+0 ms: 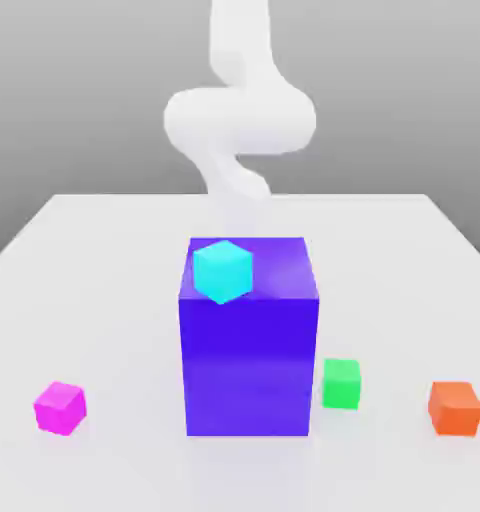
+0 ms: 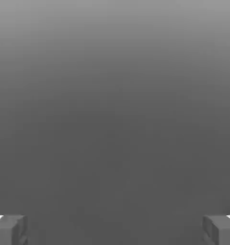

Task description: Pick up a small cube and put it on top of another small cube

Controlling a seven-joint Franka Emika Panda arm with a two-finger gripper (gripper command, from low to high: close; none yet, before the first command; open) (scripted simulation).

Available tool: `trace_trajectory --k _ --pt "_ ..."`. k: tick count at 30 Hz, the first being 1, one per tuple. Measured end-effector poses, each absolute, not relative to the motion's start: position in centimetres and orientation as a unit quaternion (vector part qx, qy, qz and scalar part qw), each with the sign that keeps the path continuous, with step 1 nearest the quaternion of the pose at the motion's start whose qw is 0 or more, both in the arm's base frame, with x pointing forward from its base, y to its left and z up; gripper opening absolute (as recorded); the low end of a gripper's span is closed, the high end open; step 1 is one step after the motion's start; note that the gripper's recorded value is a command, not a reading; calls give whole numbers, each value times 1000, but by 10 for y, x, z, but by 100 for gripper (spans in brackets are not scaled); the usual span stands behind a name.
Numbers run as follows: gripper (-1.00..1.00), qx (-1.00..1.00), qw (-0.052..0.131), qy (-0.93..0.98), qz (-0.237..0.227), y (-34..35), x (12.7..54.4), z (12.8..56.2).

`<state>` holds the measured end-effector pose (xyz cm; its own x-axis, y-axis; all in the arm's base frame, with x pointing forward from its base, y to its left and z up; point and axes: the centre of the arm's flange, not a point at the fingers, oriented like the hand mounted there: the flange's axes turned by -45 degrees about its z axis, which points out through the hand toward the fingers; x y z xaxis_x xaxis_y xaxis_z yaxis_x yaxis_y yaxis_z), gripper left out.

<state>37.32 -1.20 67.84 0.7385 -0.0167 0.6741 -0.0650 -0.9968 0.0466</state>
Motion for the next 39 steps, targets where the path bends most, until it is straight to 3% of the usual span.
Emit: trace_trajectory --k 4,8,12,16,20,24,34,39 --pt "0 946 83 -44 309 -41 411 621" --pt "0 958 117 -63 255 -76 435 560" --pt "0 967 135 -79 200 -115 448 498" --pt "0 975 140 -93 147 -154 448 435" --pt "0 981 130 -106 98 -189 437 373" --pt "0 985 107 -123 56 -221 416 315" --pt "0 989 9 -150 2 -247 356 198" --pt "0 988 0 -154 4 -249 353 159"
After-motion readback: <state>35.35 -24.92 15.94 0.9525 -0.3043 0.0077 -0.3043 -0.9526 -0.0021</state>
